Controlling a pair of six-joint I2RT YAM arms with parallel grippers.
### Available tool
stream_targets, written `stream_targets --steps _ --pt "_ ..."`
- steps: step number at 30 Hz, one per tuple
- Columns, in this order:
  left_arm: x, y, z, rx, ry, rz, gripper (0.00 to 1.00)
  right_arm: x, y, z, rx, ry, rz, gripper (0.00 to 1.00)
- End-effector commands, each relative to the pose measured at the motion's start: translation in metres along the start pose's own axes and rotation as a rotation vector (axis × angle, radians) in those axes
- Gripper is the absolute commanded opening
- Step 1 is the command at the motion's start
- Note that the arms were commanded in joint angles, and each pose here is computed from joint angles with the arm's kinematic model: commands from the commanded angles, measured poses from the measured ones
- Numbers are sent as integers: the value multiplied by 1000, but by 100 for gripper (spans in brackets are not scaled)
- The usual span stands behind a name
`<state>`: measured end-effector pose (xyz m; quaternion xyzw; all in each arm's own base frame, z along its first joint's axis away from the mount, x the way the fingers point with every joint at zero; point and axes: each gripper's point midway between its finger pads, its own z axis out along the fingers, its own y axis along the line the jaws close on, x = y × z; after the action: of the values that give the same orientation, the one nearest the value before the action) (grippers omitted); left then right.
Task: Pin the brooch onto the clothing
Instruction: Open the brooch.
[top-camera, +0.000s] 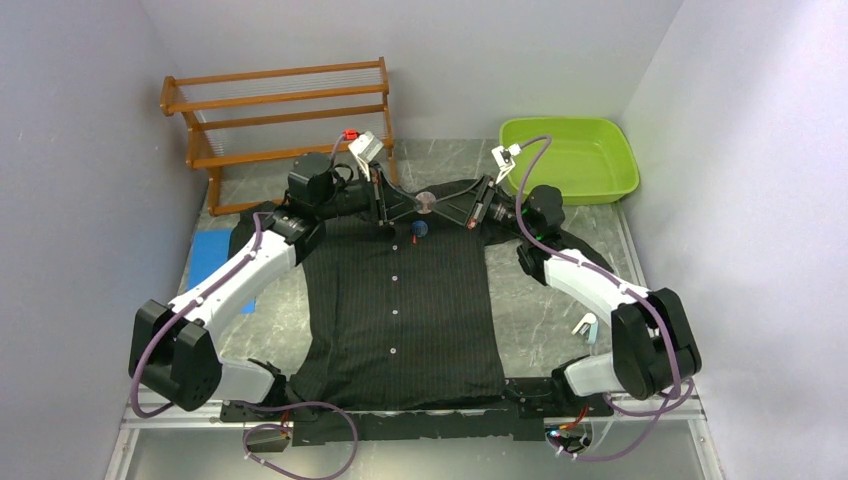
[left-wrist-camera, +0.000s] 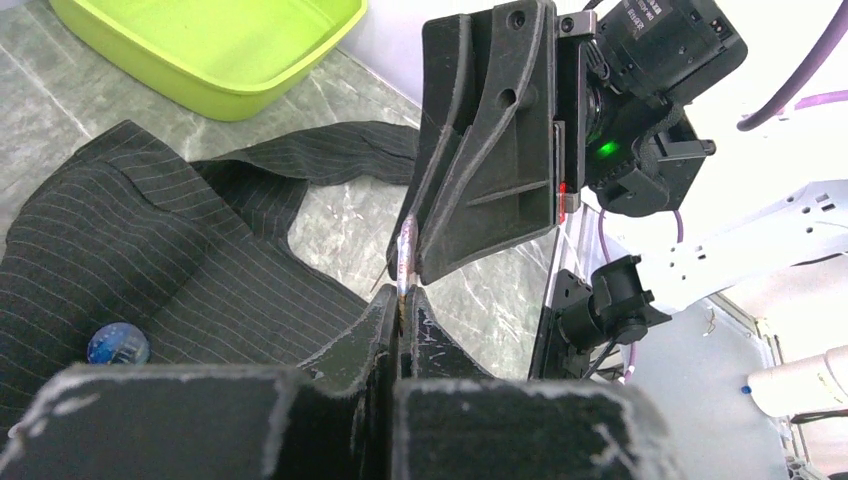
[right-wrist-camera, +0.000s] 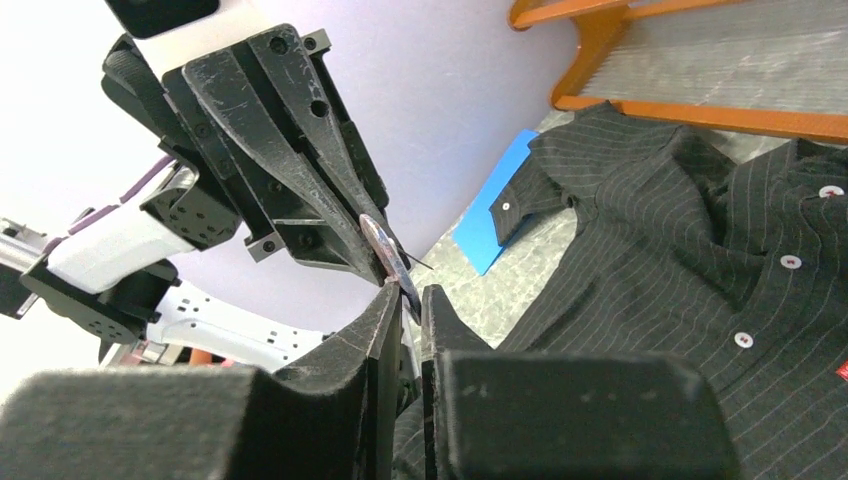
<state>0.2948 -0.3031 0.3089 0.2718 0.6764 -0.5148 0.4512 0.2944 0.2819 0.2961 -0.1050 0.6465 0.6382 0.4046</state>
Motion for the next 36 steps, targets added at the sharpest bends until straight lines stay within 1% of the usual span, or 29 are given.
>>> stream_targets --steps 1,4,5,7,10,11,12,13,14,15,17,19,21,22,23,25,27,29,31,33,36 --pt "-13 -11 0 40 -20 29 3 -24 37 7 -138 -54 -98 12" --pt "-12 -9 1 37 -11 26 3 -23 43 9 -195 -39 -113 12" --pt "-12 -8 1 34 -12 27 3 -23 46 8 -213 -37 -113 9" --pt "-12 -8 1 33 -13 26 3 -21 47 8 -231 -28 -119 0" --pt "-12 -8 1 34 -10 26 3 -19 48 8 -232 -17 -134 0" --pt "-11 -8 2 32 -7 24 7 -19 48 7 -227 -15 -141 0" --pt "-12 -7 2 28 -6 24 17 -18 47 7 -215 -9 -147 0" --pt "-12 -5 2 20 -5 22 32 -17 44 6 -197 -1 -153 0" --pt "-12 -4 2 14 -3 19 45 -16 42 6 -174 7 -156 0" --pt "-12 -3 2 7 -3 19 52 -16 36 5 -131 15 -154 0" --pt "-13 2 1 -29 -11 21 61 -19 21 2 -13 27 -168 0" --pt "-14 10 -3 -89 -13 26 67 -18 1 -8 163 61 -167 0" --pt "-18 18 -8 -159 -25 40 70 -20 -16 -21 325 78 -185 0" --pt "-19 21 -11 -190 -28 50 82 -18 -26 -30 409 100 -183 0" --pt "-21 23 -14 -211 -33 62 85 -16 -33 -39 482 120 -179 0" --pt "-24 27 -19 -253 -49 79 89 -8 -45 -56 588 172 -160 0" --pt "-26 29 -22 -276 -55 101 90 4 -57 -73 677 233 -126 0" --pt "-29 29 -23 -283 -59 125 89 24 -70 -87 749 316 -49 0" --pt "-26 32 -24 -296 -40 122 89 50 -77 -95 748 421 54 0" --pt "-24 32 -23 -294 -30 120 88 76 -77 -97 691 501 159 0" --pt "-23 31 -22 -280 -22 124 88 103 -79 -98 626 569 275 0"
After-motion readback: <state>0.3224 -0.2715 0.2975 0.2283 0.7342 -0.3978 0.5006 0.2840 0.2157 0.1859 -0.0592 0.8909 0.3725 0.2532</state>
